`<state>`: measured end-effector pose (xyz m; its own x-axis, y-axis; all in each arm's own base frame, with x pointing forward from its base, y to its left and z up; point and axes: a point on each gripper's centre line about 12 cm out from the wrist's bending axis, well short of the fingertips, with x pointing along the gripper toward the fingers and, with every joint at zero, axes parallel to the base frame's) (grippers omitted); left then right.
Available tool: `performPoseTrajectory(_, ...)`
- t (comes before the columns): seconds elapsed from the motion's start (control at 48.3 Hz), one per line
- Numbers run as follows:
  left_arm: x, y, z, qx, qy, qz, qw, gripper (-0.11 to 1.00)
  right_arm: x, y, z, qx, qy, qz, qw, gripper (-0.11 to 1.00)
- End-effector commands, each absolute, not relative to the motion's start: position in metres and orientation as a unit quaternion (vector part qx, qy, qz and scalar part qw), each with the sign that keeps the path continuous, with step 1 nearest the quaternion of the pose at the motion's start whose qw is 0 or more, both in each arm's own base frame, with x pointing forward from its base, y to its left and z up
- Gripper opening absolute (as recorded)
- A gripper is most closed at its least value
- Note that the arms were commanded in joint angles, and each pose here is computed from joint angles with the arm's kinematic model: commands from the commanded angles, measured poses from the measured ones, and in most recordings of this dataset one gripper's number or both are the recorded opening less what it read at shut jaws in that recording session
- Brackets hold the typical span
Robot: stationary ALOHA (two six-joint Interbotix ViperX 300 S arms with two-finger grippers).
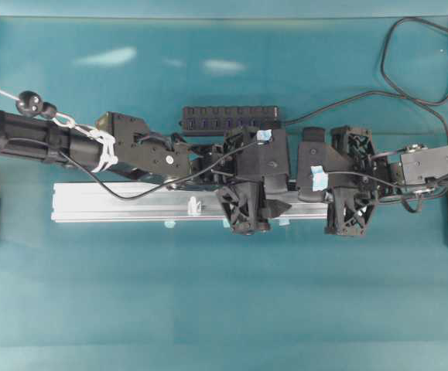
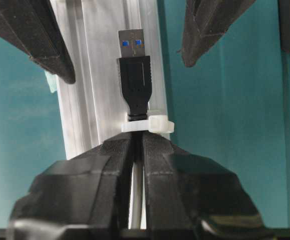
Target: Pass the USB cable through three rings with both arms.
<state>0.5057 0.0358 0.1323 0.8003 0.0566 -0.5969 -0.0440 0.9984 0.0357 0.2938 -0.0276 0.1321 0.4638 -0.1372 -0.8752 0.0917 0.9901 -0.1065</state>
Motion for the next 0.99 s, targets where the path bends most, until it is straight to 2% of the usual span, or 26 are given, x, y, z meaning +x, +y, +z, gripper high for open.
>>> performPoseTrajectory(0.0, 0.509, 0.034, 0.14, 0.012, 0.302, 0.025, 0.953, 0.87, 0.297, -0.027, 0.137, -0.022, 0.502, -0.066, 0.862, -0.09)
performPoseTrajectory(0.331, 0.504, 0.035, 0.136, 0.015, 0.299, 0.025, 0.954, 0.83, 0.298, -0.027, 0.138, -0.021, 0.498, -0.065, 0.864, -0.09)
performPoseTrajectory(0.973, 0.506, 0.036, 0.13, 0.013, 0.305, 0.026, 0.952, 0.82, 0.298, -0.027, 0.138, -0.02, 0.498, -0.065, 0.865, -0.09)
